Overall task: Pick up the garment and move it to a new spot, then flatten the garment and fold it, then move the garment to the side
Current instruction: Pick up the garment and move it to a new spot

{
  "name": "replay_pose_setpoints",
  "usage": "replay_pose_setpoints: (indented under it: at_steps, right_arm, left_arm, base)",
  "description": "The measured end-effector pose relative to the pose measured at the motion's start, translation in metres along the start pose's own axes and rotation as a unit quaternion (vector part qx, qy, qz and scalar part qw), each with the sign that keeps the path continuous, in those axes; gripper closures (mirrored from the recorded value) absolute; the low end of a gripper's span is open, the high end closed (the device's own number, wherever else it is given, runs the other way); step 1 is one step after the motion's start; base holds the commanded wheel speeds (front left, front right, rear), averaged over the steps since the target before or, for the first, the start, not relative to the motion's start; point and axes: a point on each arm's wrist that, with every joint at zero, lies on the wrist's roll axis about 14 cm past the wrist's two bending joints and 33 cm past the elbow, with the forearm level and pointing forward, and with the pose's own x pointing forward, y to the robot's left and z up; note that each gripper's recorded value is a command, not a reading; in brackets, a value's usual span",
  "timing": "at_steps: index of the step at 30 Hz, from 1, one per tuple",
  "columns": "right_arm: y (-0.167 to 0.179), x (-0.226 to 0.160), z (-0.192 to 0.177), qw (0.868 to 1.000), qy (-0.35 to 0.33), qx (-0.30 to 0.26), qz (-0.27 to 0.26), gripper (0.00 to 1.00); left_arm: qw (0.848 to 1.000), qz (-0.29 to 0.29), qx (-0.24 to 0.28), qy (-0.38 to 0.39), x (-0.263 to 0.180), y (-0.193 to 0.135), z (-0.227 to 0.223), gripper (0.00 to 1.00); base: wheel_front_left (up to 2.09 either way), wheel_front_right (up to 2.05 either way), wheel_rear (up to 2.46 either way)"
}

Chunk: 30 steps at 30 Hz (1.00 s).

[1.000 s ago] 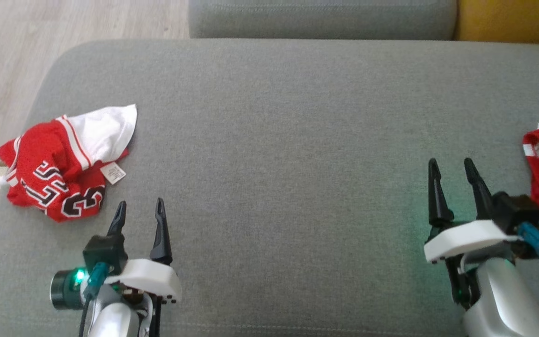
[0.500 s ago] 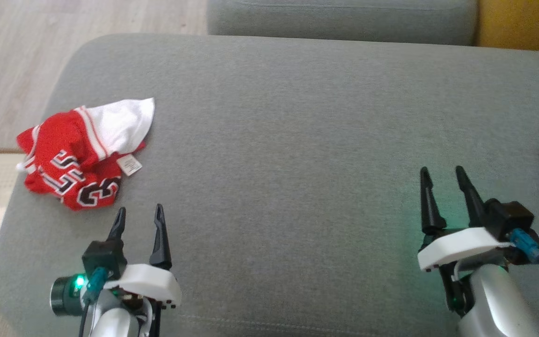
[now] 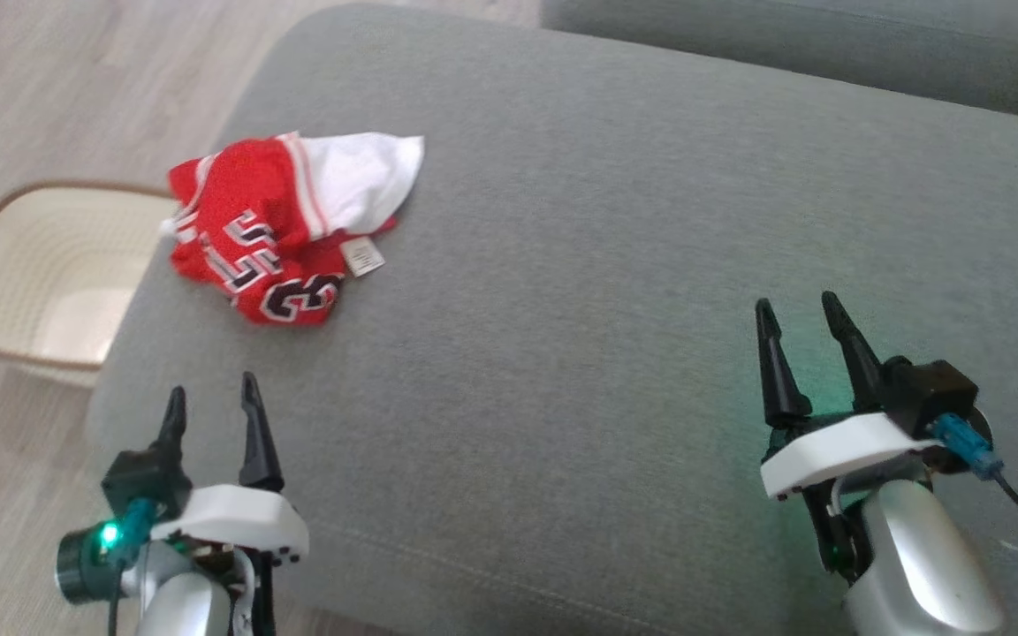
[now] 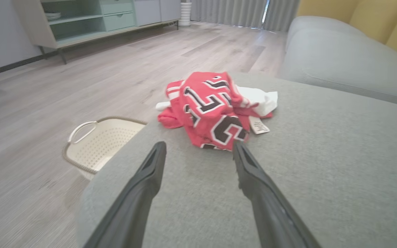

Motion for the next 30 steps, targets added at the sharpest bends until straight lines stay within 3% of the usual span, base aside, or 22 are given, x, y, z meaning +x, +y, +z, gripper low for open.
replay_pose_setpoints:
  at_steps: [13,22,30]
  right_arm:
    - [0.056,0.034,-0.014,0.996,0.014,0.007,0.085,0.00]
    - [0.053,0.041,-0.015,0.996,0.013,0.005,0.088,0.00]
    - [0.029,0.049,-0.012,0.998,0.002,-0.003,0.065,0.00]
  left_arm:
    - [0.993,0.113,-0.011,0.014,-0.021,0.068,-0.006,0.00]
    - [0.993,0.109,-0.038,0.031,-0.010,0.066,-0.016,0.00]
    - [0.997,0.059,-0.041,0.014,0.050,0.045,-0.001,0.00]
  base:
    - [0.00,0.00,0.00]
    - [0.00,0.00,0.00]
    - [0.00,0.00,0.00]
